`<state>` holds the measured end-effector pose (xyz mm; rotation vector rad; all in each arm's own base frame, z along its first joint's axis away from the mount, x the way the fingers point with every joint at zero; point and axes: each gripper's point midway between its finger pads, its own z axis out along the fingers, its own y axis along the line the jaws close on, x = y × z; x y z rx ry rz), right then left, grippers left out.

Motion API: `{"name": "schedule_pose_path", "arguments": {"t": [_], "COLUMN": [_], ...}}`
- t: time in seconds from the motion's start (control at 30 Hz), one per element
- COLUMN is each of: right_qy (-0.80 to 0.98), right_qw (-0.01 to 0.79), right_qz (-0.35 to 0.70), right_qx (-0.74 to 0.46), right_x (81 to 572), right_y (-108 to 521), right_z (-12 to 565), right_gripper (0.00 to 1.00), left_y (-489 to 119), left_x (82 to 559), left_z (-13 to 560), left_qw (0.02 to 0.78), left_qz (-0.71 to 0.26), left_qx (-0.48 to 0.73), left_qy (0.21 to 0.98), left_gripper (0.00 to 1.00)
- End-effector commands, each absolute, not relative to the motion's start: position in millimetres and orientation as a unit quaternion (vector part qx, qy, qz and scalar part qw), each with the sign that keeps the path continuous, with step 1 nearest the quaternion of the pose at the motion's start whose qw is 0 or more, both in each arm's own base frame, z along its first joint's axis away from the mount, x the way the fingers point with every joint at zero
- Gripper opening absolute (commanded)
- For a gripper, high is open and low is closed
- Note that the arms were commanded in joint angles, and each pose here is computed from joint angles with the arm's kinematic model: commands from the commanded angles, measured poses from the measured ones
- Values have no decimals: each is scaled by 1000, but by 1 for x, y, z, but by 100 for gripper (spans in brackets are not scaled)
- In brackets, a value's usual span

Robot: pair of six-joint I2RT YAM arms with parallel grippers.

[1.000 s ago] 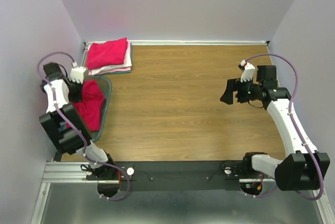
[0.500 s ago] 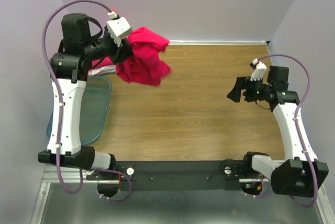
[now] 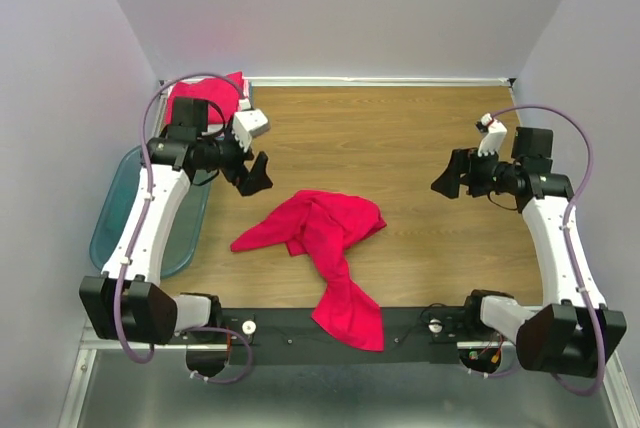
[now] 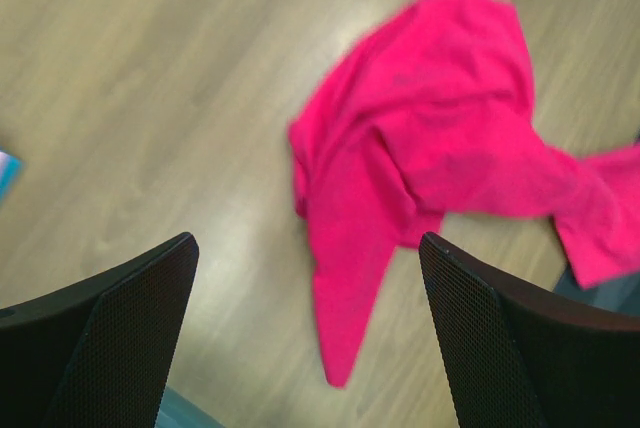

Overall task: Fold and stack the t-shirts
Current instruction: Move the tshirt to the center of the board, then flatten out the tshirt

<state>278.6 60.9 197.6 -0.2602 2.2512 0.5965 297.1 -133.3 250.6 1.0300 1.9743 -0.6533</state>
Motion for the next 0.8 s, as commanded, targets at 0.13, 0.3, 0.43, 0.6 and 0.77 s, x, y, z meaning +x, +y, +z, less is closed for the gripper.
{"name": "schedule_pose_path", "arguments": {"t": [0.13,0.3,0.43,0.6,0.77], "right_qy": [894,909,911,899,896], "right_qw": [303,230,190,186,154], "right_qz": [287,257,266,266,257], "right_qx": [-165,-236,-252,-294,-328], "right_x": [267,260,266,282,279], "right_y": [89,121,138,170,198], "right_z": [165,127,102,88,57], "right_gripper": [100,100,100,100,100], "left_y": [-161,-159,-146,-132,-119], "left_x": [248,255,262,263,259], "left_z": [197,123,93,63,40], "left_qw": [357,257,234,204,184], "left_qz": [-241,-184,-128,-93,-67], "left_qx": [522,561,566,564,562], "left_qy": [736,765,780,795,804], "left_gripper": [98,98,98,98,96]}}
